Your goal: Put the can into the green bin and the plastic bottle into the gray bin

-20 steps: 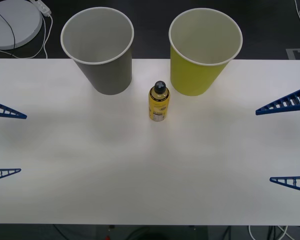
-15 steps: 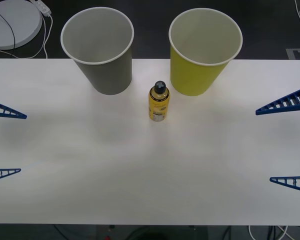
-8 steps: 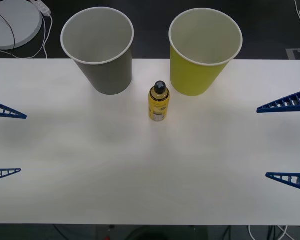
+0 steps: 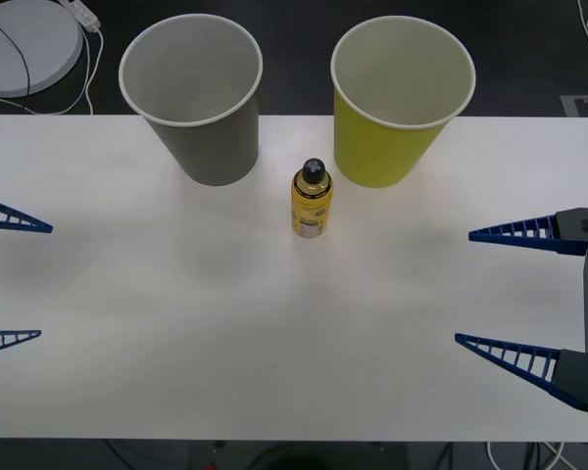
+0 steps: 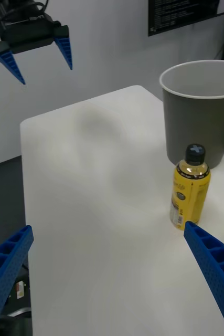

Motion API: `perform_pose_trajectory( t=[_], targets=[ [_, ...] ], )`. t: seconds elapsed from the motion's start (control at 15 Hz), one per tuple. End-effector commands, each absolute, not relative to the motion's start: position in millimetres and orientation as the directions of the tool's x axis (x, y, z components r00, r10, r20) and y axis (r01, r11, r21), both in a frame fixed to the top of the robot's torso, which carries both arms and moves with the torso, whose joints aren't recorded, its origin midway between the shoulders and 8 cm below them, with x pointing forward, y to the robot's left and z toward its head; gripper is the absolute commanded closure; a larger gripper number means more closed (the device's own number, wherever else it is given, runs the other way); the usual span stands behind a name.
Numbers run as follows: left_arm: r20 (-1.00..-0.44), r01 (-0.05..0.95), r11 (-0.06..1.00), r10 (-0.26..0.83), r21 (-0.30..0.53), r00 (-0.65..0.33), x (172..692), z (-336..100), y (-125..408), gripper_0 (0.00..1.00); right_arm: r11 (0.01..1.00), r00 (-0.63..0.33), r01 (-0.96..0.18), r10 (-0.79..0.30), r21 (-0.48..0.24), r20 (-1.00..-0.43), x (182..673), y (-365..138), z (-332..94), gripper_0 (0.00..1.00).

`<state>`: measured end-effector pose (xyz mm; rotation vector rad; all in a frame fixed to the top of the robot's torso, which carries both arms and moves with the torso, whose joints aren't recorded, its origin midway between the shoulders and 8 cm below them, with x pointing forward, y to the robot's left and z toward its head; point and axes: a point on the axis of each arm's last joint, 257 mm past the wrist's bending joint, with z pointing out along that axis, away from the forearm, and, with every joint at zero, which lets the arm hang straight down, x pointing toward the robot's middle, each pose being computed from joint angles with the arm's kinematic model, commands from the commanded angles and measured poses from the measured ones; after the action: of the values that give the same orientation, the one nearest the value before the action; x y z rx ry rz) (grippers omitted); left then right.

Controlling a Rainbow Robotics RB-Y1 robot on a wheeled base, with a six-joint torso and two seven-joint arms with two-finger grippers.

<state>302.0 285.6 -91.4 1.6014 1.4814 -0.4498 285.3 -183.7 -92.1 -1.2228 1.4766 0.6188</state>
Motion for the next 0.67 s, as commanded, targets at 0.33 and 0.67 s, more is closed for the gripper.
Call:
perform_pose_trajectory(
  t=[0.33,0.67],
  targets=[
    [-0.761,0.93,0.102,0.61,0.353,0.222,302,-91,286,0.0,0.496,0.039,-0.844,-0.327,-0.207,-0.944,306,-185,-130,0.0],
    [-0.761,0.93,0.102,0.61,0.353,0.222,302,-91,286,0.0,0.618,0.018,-0.754,-0.319,-0.223,-0.948,325,-180,-161,0.0]
  ],
)
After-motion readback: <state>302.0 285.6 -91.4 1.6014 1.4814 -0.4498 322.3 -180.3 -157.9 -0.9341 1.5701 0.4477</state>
